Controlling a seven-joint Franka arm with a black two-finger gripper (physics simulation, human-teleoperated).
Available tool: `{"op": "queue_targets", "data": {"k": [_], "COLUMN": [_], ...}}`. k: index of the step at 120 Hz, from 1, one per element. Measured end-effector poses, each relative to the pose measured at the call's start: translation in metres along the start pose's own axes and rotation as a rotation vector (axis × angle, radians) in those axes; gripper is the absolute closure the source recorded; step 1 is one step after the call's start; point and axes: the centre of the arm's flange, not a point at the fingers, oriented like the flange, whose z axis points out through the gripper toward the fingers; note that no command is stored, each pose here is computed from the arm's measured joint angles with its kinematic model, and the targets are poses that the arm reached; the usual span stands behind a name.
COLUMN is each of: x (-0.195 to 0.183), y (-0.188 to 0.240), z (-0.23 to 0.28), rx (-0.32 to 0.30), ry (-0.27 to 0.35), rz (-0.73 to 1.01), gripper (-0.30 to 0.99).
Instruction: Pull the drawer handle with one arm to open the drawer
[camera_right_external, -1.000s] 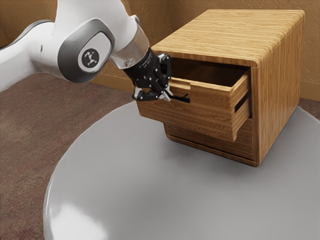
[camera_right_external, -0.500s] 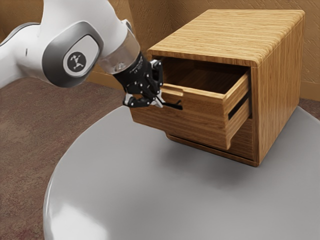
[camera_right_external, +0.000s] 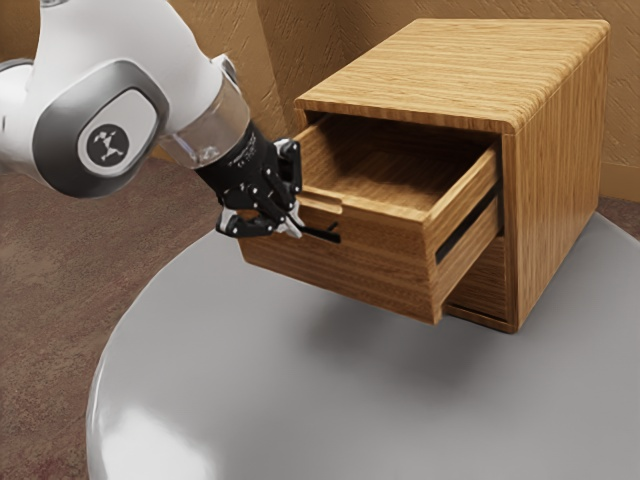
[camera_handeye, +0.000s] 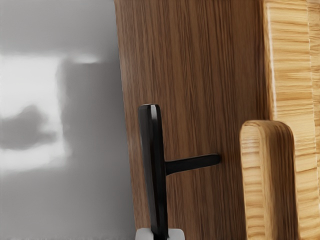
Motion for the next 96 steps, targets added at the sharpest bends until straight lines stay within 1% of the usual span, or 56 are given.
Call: {"op": "queue_targets", "data": {"k": [96], "x": [-0.001], "y": [-0.038], "z": [-0.014], "rx": [0.000], "ry": [0.002], "rz": [-0.002], "gripper": [0.79]}}
